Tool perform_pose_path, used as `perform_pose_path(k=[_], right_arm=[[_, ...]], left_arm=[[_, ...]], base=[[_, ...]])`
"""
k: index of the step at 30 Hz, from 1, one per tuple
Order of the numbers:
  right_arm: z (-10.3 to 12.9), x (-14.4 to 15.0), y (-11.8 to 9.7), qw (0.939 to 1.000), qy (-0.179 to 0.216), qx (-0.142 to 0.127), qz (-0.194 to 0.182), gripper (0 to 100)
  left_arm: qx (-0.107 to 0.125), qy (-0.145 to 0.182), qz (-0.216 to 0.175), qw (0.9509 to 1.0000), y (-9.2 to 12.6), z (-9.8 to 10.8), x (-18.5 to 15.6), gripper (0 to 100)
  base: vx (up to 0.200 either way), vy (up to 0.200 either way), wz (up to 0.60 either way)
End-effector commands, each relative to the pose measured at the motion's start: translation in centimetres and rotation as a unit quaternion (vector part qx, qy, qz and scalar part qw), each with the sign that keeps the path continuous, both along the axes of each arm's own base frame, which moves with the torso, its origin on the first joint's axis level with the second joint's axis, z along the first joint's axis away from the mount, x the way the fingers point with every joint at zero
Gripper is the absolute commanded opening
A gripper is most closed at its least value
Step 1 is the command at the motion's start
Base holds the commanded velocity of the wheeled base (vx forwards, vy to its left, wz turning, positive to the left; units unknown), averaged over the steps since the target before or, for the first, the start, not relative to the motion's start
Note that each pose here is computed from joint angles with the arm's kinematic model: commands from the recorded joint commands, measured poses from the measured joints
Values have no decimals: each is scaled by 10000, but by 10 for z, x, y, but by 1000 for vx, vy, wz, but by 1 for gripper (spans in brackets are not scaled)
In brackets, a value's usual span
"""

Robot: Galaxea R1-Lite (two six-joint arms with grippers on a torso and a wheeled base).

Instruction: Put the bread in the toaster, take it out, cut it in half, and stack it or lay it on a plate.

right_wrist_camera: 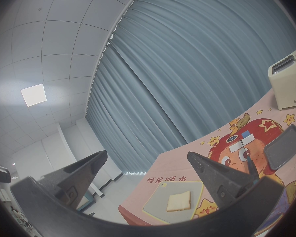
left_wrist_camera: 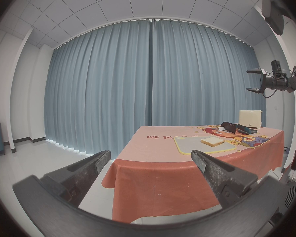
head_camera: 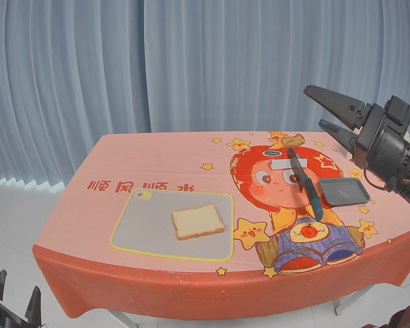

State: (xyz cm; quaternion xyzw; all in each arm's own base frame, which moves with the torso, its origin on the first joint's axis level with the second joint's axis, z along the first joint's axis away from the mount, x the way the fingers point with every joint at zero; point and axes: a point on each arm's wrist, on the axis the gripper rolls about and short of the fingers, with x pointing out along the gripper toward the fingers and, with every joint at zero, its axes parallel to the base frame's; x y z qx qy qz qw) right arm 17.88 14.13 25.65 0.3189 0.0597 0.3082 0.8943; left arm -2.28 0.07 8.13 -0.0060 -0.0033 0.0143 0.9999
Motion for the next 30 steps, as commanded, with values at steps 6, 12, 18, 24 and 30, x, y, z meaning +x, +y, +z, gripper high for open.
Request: perform_pose_path(k=[6, 12, 18, 24, 30], right_arm=[[-5, 2, 2, 10000, 75, -62, 16, 100], [-12, 9, 4, 9997, 185, -158, -23, 100], [-17, 19, 5, 9997, 102, -157, -157, 100], [-18, 17, 5, 9996, -114, -183, -164, 100], [-26, 18, 4, 9964, -296, -728, -307, 100]], left_arm=[[-2, 78, 2, 10000, 0, -5, 1, 100], [-2, 78, 2, 10000, 0, -5, 1, 100], [-2, 78, 2, 10000, 0, -5, 1, 100], [-2, 78, 2, 10000, 0, -5, 1, 100], [-2, 78, 2, 10000, 0, -5, 1, 100]], base=[[0, 0, 0], [0, 0, 0], [0, 0, 0], [0, 0, 0], [0, 0, 0]])
